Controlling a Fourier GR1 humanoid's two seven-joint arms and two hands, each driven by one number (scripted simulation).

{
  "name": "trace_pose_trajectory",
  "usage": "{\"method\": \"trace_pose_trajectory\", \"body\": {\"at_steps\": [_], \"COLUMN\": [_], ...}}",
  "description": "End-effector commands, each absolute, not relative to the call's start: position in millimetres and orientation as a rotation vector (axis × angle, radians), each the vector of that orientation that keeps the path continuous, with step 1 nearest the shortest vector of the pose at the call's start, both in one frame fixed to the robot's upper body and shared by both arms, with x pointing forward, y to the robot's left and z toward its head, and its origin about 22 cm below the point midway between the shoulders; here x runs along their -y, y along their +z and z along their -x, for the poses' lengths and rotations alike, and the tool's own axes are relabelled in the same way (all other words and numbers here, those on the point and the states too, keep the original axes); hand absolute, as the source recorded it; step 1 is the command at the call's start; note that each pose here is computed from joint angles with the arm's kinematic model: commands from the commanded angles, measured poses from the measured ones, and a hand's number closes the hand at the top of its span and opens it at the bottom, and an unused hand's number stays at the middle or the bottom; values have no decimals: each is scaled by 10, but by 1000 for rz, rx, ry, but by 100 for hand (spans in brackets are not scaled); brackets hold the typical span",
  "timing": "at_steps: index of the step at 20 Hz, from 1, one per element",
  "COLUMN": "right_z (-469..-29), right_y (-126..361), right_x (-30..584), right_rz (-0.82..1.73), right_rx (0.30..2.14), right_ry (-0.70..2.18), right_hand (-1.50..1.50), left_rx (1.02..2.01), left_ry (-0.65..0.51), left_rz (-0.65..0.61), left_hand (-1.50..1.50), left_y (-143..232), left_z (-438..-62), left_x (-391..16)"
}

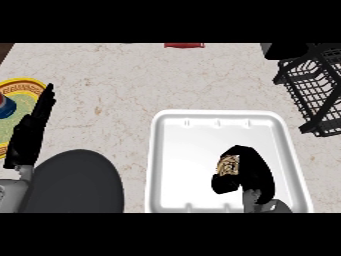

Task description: Pick the cupcake from the tray and place it in the tiered basket

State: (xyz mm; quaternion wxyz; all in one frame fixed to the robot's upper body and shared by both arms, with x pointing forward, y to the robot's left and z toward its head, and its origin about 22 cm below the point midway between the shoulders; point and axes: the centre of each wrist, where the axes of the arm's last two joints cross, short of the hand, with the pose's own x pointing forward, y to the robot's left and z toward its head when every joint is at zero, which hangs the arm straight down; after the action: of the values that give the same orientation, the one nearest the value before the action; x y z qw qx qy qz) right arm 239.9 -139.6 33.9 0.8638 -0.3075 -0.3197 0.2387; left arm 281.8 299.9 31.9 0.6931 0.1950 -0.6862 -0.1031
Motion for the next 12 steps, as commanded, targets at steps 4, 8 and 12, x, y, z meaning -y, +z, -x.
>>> {"method": "trace_pose_trajectory", "body": {"at_steps": [4, 8, 12], "right_z": [-3017, -3347, -3629], "right_y": [774, 874, 1297], "right_x": [1548, 2046, 2329], "right_rz": [756, 953, 1126], "right_rx": [579, 609, 696], "right_ry": [161, 4, -181], "right_hand": [150, 150, 150], "left_rx": [1558, 1582, 1607], "left_ry": [-245, -278, -307], "left_rz": [-402, -397, -379], "left_hand": [0, 0, 0], "left_y": [358, 396, 446], "left_z": [-2794, -2832, -2875], "left_x": [-2860, -2853, -2772]}}
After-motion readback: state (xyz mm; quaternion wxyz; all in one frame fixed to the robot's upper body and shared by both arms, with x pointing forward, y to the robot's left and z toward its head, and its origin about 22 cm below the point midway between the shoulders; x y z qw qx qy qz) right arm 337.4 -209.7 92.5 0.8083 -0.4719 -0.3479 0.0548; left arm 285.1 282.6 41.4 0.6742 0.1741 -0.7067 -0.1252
